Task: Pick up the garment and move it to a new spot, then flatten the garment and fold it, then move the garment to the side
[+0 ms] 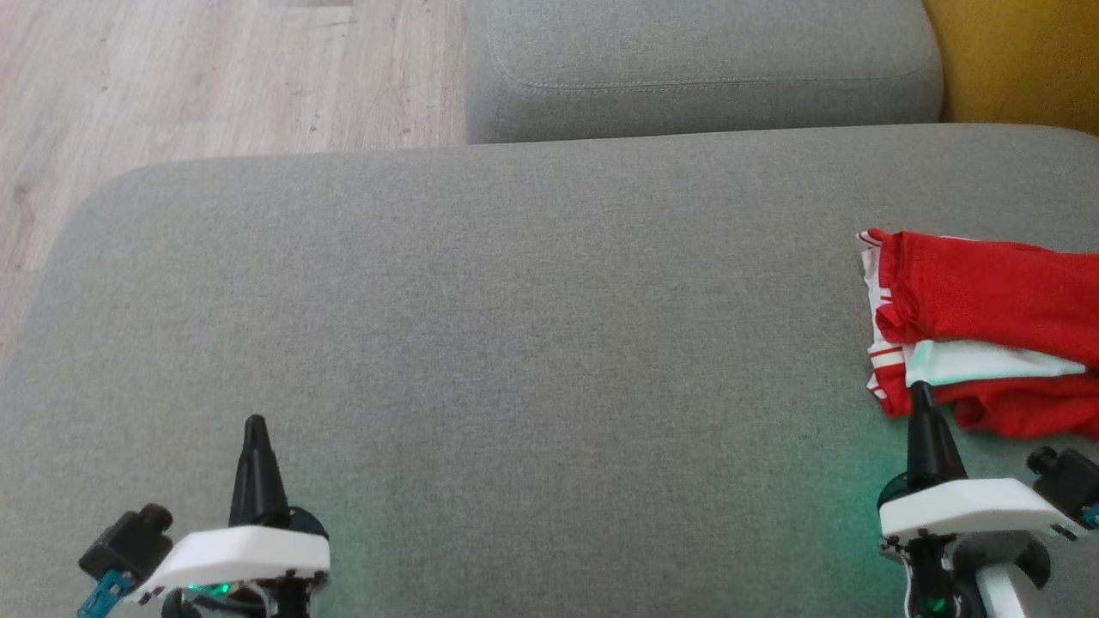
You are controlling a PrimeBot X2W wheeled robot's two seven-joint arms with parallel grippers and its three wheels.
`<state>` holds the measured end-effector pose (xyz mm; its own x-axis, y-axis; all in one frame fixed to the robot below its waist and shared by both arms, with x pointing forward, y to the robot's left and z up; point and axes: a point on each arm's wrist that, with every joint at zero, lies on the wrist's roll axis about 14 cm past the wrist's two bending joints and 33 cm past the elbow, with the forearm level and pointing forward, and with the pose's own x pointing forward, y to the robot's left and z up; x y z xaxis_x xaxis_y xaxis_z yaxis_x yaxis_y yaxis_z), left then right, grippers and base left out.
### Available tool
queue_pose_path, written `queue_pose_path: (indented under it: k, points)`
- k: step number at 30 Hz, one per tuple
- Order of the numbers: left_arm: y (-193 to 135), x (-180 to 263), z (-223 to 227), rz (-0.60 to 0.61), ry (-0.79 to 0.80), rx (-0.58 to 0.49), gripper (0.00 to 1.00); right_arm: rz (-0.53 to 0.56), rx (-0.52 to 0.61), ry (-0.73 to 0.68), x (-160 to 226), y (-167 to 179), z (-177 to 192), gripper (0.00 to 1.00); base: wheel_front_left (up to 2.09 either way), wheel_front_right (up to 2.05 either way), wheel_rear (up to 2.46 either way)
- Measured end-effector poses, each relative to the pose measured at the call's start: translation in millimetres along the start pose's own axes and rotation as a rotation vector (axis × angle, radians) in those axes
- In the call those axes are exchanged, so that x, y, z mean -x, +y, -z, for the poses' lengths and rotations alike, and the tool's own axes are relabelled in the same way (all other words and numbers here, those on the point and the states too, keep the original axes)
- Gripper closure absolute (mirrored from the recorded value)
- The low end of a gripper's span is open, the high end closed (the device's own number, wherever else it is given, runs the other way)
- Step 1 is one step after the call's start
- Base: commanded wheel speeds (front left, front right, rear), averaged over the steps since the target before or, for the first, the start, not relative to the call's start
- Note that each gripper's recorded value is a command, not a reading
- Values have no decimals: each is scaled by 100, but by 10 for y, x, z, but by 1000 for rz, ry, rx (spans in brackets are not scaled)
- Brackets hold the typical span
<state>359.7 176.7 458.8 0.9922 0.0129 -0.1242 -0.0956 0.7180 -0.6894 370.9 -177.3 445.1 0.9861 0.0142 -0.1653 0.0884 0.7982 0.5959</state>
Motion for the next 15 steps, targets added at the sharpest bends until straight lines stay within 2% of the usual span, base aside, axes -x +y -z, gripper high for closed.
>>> queue_pose_path:
  k: [15]
  points:
    - [37, -16, -13, -20, 13, 145, 100, 19, -170, -9, 4, -40, -65, 100, 0, 0, 0]
